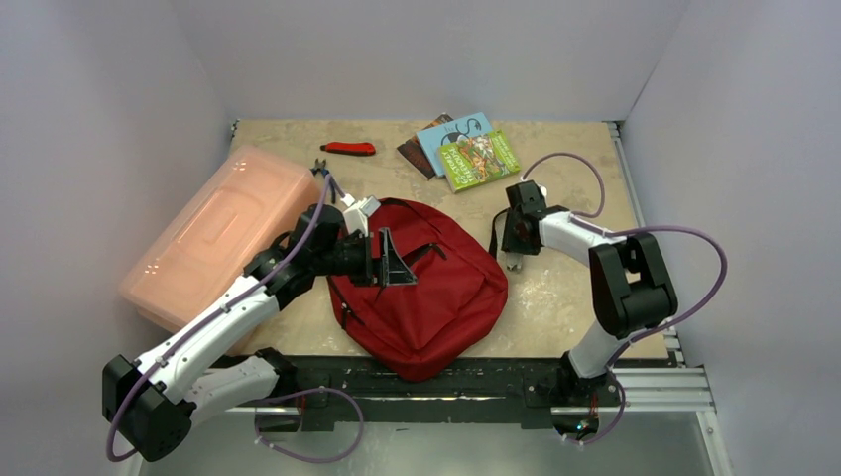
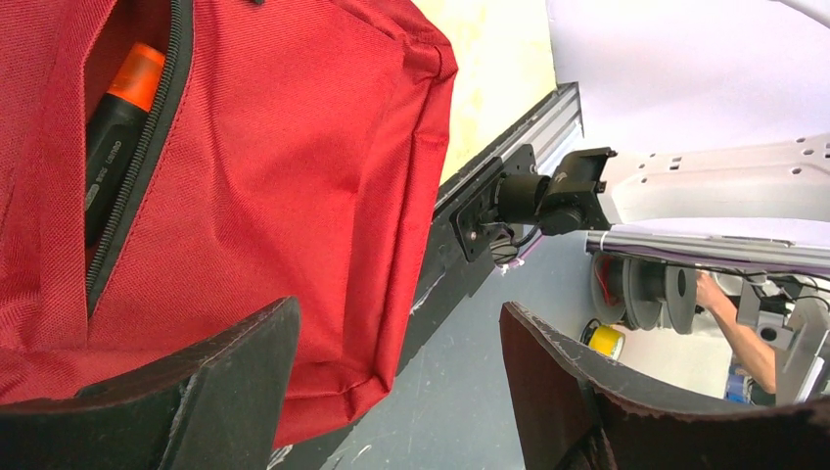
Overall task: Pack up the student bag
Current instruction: Pick up the stationery from the center of the board, then place the stationery in the student bag.
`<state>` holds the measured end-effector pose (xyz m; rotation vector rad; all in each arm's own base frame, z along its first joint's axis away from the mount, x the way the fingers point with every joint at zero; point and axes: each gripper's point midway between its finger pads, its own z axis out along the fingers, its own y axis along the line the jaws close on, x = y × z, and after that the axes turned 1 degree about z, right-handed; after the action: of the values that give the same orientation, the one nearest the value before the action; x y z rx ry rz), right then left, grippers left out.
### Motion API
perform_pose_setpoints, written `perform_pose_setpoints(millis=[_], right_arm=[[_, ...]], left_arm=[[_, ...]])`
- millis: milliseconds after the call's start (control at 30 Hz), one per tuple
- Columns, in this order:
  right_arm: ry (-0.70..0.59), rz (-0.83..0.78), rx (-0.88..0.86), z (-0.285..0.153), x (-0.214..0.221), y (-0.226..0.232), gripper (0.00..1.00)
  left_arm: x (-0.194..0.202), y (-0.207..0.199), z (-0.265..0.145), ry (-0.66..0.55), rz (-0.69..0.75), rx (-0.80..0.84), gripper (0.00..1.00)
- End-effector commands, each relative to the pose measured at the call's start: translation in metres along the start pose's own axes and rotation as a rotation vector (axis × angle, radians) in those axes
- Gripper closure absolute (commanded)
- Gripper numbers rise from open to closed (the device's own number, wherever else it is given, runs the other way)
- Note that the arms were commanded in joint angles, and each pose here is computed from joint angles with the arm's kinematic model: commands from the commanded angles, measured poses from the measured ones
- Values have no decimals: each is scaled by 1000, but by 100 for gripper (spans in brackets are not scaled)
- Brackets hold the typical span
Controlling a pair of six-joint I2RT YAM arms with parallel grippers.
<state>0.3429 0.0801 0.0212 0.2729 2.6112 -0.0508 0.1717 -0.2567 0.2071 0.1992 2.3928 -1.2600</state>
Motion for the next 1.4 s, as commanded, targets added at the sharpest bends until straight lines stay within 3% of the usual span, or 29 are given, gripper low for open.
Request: perform_pose_setpoints(millis=[0,100,233,333,433,500,567,867,1067,1233,1367], right_arm=[[-102,46,9,-15,-20,-4,70],[-145,54,-50,-29,-26,2,86],[-259,51,-165,-67,-47,12,97],[-336,50,-379,-113,-62,40,100],[-399,-36,-761,-182,-68,91,100],[-362,-126,-1119,-235,-49,130,100],[-343,-163,-1320,-270,-37,146,100],[-158,-266,-1808,-363,29,184,100],[-48,-352,-1995,-413,66,203,100],[-27,-356,-2059,-429,71,209,100],[-41,-314,-2064,-429,67,216,100]], left_arm=[[-3,-10,-5,-26,35,38,26],[-3,-10,-5,-24,33,39,26],[-4,-14,-8,-28,34,48,26],[-7,-23,-11,-34,29,74,26],[-13,-42,-15,-50,21,159,26],[-19,-51,-18,-94,5,194,26],[-28,-59,-26,-167,-16,228,26],[-60,-82,-62,-423,-50,331,22],[-71,-90,-87,-566,-15,372,14],[-66,-90,-87,-546,-13,375,13],[-62,-89,-85,-527,-22,388,17]])
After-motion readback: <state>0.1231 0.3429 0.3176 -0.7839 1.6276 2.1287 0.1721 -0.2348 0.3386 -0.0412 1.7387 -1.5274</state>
